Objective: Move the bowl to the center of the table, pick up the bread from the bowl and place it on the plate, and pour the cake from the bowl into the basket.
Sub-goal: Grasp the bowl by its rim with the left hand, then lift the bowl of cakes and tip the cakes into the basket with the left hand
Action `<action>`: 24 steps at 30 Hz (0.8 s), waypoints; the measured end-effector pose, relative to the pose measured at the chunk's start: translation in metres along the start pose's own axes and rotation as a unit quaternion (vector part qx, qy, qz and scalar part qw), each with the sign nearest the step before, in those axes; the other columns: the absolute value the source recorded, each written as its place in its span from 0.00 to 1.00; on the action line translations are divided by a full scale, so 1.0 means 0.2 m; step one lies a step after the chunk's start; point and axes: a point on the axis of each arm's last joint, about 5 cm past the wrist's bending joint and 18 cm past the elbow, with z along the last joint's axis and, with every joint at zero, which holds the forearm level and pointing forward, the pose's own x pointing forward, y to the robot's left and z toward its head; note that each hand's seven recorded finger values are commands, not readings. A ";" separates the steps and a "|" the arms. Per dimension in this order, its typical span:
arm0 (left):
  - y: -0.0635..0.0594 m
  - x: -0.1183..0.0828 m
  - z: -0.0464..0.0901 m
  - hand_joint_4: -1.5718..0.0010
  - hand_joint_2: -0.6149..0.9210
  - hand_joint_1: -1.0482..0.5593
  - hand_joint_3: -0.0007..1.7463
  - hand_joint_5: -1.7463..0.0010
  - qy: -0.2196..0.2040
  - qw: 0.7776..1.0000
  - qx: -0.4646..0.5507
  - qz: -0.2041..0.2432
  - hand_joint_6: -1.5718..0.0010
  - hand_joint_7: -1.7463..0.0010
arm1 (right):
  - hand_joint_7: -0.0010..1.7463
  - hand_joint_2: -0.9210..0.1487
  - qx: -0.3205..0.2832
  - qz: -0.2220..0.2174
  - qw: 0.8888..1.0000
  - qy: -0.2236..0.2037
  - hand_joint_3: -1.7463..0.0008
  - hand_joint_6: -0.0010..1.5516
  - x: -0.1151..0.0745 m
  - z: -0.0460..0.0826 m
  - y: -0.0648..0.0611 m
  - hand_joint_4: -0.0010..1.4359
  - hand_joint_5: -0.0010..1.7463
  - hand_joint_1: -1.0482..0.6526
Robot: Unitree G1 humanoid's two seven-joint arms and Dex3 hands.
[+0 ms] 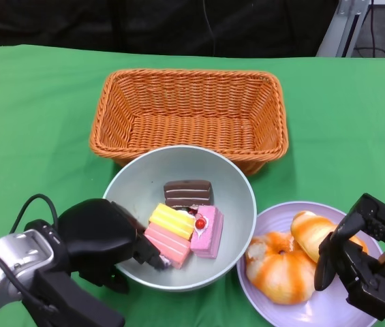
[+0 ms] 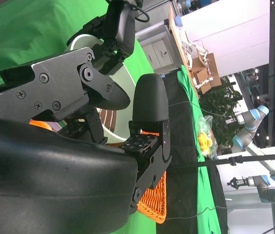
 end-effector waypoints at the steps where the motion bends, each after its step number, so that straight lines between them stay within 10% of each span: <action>1: -0.01 0.00 0.00 0.53 1.00 0.51 0.04 0.15 -0.002 1.000 -0.005 0.007 0.29 0.70 | 0.88 0.12 0.000 0.000 1.000 0.000 0.50 0.35 0.00 0.00 0.00 0.47 1.00 0.59; 5: -0.01 0.02 0.00 0.58 1.00 0.51 0.04 0.02 -0.011 1.000 -0.011 0.021 0.45 0.38 | 0.89 0.13 -0.002 -0.001 1.000 0.001 0.50 0.35 0.00 0.00 0.00 0.47 1.00 0.59; 10: -0.01 0.02 0.00 0.59 1.00 0.50 0.05 0.00 -0.011 1.000 -0.013 0.020 0.52 0.25 | 0.89 0.13 -0.008 -0.002 1.000 -0.003 0.50 0.35 0.00 0.00 0.00 0.47 1.00 0.59; 24: -0.04 -0.01 -0.01 0.55 1.00 0.50 0.08 0.02 -0.038 0.998 -0.021 0.051 0.54 0.23 | 0.88 0.13 -0.004 -0.007 1.000 0.001 0.50 0.35 0.01 -0.01 0.01 0.48 1.00 0.58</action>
